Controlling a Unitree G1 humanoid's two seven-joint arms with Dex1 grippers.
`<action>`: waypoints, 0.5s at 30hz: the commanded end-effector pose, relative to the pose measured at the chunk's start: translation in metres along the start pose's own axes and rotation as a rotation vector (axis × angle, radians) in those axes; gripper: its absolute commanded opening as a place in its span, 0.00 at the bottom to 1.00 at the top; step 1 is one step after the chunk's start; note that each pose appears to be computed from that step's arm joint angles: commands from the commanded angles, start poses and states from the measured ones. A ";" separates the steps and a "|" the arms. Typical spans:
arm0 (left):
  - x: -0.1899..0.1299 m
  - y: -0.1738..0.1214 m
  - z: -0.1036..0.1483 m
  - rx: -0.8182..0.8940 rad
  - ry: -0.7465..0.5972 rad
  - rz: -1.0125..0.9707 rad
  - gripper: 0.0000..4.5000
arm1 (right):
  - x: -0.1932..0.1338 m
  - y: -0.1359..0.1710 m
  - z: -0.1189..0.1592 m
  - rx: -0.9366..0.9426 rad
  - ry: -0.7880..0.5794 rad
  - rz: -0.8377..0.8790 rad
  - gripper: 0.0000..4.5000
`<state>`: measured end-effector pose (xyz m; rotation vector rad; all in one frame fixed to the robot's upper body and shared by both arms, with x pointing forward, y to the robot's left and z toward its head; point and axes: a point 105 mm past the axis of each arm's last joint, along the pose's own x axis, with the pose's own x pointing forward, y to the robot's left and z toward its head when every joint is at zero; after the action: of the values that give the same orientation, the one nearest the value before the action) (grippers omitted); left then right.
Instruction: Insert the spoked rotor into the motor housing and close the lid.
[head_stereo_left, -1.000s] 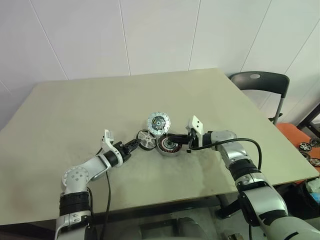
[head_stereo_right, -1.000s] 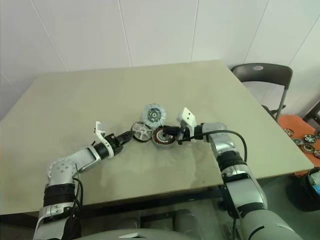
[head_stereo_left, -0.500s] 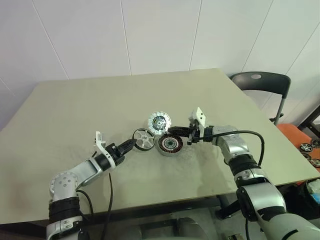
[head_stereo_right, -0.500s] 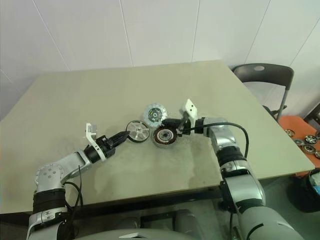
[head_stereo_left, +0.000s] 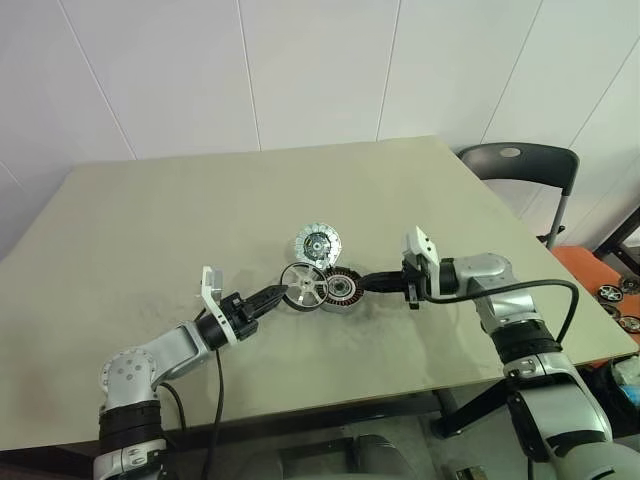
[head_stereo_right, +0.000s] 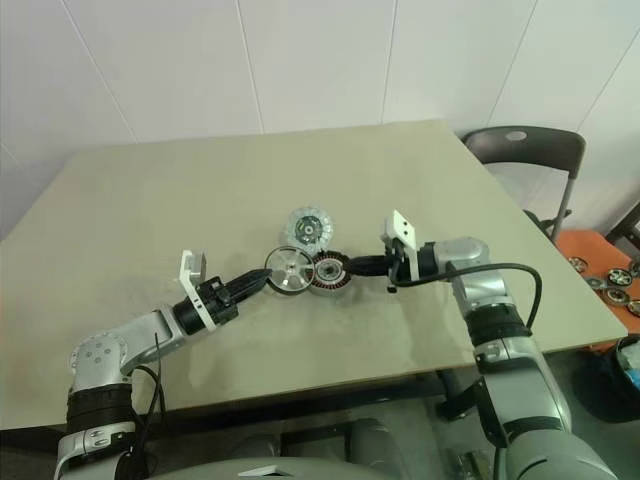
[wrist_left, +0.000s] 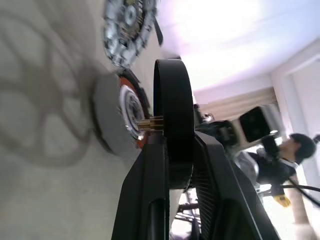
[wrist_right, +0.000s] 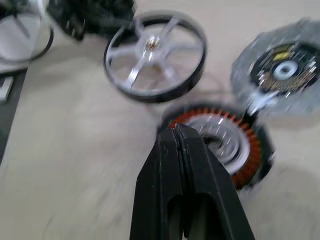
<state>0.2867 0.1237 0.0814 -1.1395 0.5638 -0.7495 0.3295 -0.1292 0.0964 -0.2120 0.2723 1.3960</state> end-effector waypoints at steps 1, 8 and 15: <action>0.008 -0.015 0.009 0.029 -0.004 -0.065 0.09 | -0.007 0.003 0.030 -0.111 -0.036 0.023 0.00; 0.023 -0.006 0.012 0.011 0.024 -0.052 0.09 | -0.017 0.005 0.030 -0.117 -0.019 -0.003 0.00; 0.048 -0.013 -0.002 -0.024 0.094 -0.118 0.09 | -0.027 0.005 0.037 -0.114 -0.042 -0.065 0.00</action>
<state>0.3112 0.0898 0.0814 -1.1728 0.6124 -0.8445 0.3235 -0.1417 0.1244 -0.2703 0.2133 1.3614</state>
